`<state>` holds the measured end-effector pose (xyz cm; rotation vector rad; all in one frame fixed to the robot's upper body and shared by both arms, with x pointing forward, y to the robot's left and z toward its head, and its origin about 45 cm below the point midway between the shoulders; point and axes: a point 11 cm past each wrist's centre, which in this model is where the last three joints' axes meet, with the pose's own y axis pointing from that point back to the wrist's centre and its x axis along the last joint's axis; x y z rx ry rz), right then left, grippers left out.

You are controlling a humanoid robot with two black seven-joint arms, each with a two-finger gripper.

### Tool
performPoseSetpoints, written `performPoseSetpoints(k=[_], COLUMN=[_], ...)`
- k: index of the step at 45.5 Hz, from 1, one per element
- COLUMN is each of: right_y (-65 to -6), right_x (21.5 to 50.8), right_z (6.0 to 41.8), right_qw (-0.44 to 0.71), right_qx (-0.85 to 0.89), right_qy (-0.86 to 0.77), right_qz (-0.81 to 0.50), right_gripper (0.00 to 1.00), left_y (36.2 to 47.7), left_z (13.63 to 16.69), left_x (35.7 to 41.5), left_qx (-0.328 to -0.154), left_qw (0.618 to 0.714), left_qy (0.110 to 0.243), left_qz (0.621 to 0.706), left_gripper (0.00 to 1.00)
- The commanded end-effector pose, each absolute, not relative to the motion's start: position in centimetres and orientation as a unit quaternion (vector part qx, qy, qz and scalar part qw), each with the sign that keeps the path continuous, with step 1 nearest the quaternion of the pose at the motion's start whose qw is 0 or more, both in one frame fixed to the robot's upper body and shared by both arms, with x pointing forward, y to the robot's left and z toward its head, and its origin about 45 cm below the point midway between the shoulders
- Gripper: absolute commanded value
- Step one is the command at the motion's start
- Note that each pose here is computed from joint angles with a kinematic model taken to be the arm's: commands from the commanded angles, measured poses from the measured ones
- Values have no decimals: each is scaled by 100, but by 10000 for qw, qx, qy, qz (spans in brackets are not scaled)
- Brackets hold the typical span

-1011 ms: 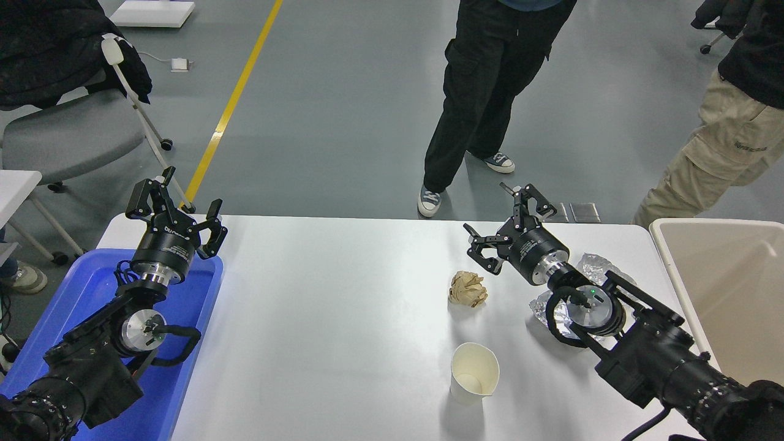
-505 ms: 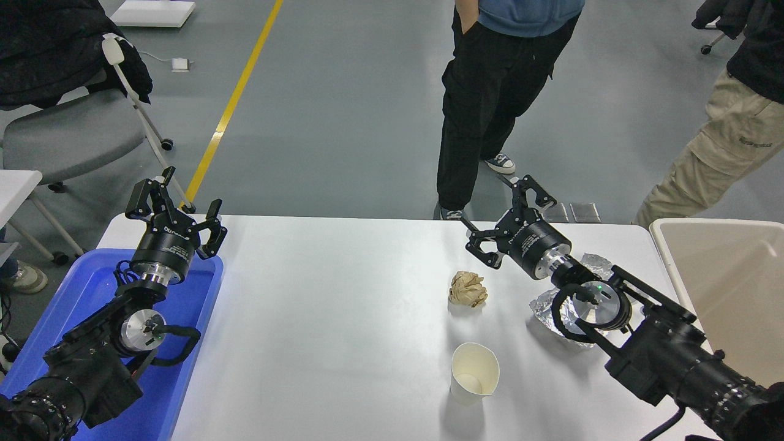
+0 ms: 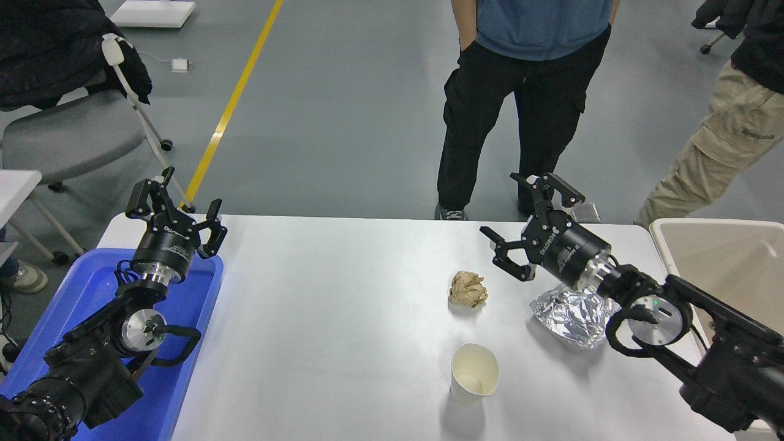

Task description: Dispose of the paper cup in the dustbin

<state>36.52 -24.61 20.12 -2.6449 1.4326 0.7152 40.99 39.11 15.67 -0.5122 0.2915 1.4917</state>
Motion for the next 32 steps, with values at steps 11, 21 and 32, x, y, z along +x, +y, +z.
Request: performPoseSetpoints(k=[11,21,32], right_y=[-2561,-2625,-2653], right_x=[2916,2674,2616], right_z=[1845,1572,1419], right_qw=[-1649,-2561,-2905], right_qx=[-9055,-9035,-8935], right_qy=[3812,3435,3389], right_qz=[864,97,-490], right_gripper=[100,100,100], left_y=[3907,3907,3907], left_z=[1569,1569,1569], left_x=[4100,4100,4100], left_qx=[-2299,-2299,-2299], left_qw=[6957,6957,6957], left_qy=[1306,1306,1306], left_qz=[6679,6679,6679], left_gripper=[100,100,100])
